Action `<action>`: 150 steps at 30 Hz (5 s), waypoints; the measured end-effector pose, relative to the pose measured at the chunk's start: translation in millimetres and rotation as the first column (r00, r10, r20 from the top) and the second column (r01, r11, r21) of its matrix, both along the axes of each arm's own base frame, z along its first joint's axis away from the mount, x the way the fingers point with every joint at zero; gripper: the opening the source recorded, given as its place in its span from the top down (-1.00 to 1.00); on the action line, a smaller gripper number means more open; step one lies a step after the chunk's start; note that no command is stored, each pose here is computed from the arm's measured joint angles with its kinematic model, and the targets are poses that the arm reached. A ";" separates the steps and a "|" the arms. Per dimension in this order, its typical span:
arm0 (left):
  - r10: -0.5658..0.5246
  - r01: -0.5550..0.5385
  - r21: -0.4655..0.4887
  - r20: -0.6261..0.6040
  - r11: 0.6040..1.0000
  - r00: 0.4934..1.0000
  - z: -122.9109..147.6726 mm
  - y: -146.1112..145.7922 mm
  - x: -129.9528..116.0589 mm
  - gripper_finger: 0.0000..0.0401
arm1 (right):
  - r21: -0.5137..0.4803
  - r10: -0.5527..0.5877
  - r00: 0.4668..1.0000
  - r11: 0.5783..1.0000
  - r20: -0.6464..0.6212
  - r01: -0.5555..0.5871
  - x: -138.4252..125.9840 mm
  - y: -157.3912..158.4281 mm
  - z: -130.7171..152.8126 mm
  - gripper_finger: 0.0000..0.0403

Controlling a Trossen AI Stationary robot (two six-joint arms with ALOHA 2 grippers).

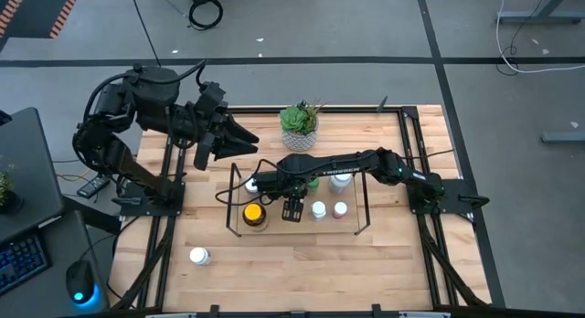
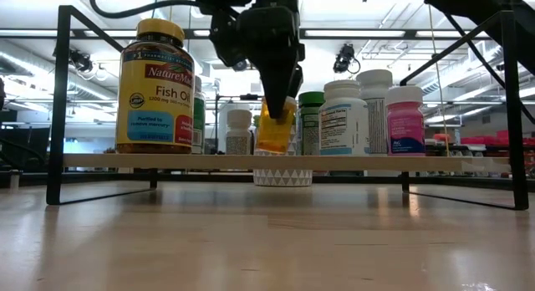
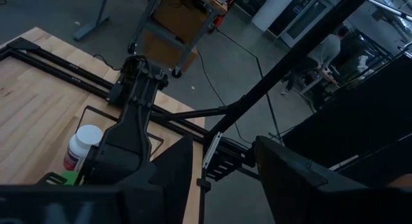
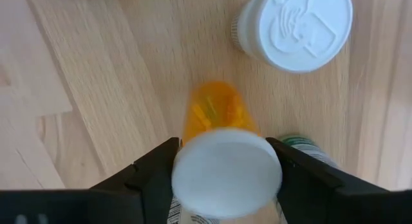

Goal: Pick and place medicine bottles onto shelf by color
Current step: Put the orange medicine bottle on the shelf, then put the small white medicine bottle on the shelf

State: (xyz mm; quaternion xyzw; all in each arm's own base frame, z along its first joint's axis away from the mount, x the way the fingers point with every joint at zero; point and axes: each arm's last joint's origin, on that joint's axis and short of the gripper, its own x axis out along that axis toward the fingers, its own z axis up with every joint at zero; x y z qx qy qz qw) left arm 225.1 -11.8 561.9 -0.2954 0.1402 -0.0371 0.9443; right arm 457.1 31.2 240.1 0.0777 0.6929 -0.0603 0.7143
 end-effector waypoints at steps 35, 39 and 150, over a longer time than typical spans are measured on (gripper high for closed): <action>0.002 0.005 0.018 -0.369 1.000 0.930 -28.8 1.4 -34.8 0.13 | 0.138 -0.340 0.930 0.937 0.137 0.322 -51.8 7.3 105.5 -0.48; 0.001 0.000 0.002 -0.466 1.000 0.885 -37.6 -0.4 -39.7 0.14 | 0.133 -0.353 0.915 0.934 0.196 0.332 -67.6 23.3 126.3 -0.48; -0.085 0.239 0.038 -0.872 0.970 0.482 -337.1 -182.3 -81.3 -0.01 | 0.011 -0.787 0.608 0.613 0.106 0.790 -265.4 113.5 97.8 -0.33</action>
